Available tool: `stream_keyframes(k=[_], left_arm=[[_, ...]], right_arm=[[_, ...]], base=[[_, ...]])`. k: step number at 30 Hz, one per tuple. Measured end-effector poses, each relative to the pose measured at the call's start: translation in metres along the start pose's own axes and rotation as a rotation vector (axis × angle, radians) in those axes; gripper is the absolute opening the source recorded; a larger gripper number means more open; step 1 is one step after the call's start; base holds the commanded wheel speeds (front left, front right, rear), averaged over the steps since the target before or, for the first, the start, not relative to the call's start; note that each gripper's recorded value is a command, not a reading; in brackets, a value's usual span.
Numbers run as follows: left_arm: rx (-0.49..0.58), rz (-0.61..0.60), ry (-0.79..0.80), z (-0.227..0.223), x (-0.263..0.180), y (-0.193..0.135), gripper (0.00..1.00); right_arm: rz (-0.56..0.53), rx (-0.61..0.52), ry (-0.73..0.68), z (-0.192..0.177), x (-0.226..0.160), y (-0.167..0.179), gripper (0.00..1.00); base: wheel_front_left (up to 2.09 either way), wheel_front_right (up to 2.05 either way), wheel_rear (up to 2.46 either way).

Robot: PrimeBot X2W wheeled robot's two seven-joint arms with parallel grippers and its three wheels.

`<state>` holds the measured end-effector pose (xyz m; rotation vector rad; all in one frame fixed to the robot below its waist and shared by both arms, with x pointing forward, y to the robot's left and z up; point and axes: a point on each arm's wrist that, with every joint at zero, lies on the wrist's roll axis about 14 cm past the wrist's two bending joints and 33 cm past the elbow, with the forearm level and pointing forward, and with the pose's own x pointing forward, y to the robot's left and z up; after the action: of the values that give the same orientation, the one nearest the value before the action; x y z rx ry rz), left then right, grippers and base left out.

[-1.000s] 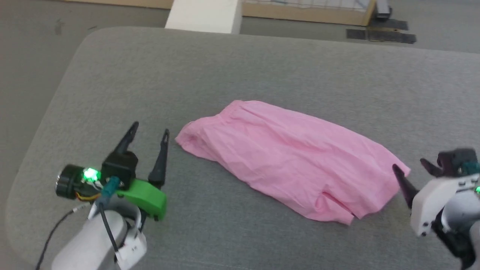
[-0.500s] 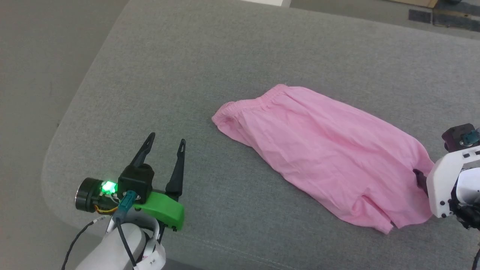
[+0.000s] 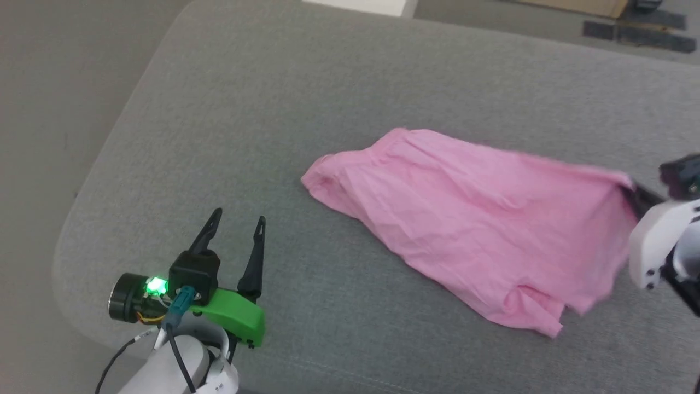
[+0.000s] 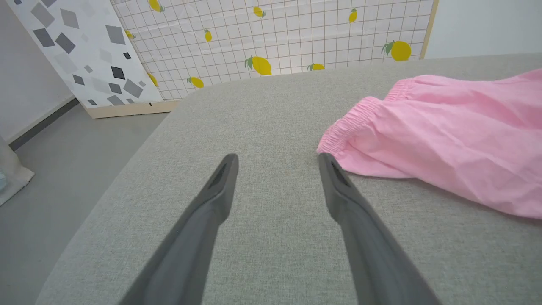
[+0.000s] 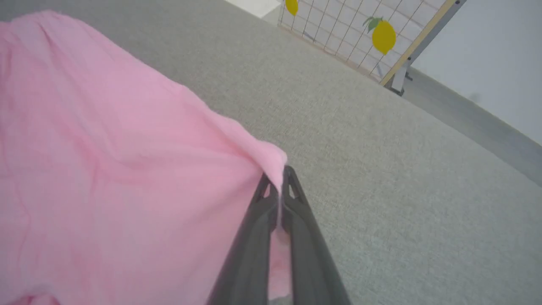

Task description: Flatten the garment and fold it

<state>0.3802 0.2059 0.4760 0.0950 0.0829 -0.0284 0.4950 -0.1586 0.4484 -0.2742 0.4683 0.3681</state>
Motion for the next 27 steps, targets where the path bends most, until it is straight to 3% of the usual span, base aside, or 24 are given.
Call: stream_keyframes(k=[6,12,16,21,26,27], left_arm=[[-0.013,-0.038,-0.047,0.015,0.001,-0.014,1.00],[-0.040,-0.067,-0.051,0.016,0.007,-0.028,1.00],[-0.060,-0.067,-0.048,0.015,0.017,-0.031,1.00],[-0.074,-0.044,-0.027,0.007,0.026,-0.027,1.00],[-0.070,0.003,0.011,-0.007,0.026,-0.016,1.00],[-0.068,0.007,0.017,-0.010,0.026,-0.014,1.00]], right_arm=[[-0.129,-0.055,-0.232,0.077,-0.042,-0.046,0.00],[-0.240,-0.152,-0.287,0.123,-0.055,-0.093,0.00],[-0.278,-0.237,-0.289,0.152,-0.036,-0.117,0.00],[-0.313,-0.297,-0.254,0.162,0.003,-0.137,0.00],[-0.271,-0.291,-0.135,0.128,0.062,-0.128,0.00],[-0.253,-0.289,-0.113,0.119,0.072,-0.122,0.12]], base=[[0.00,0.00,0.00],[0.00,0.00,0.00],[0.00,0.00,0.00],[0.00,0.00,0.00],[0.00,0.00,0.00],[0.00,0.00,0.00]])
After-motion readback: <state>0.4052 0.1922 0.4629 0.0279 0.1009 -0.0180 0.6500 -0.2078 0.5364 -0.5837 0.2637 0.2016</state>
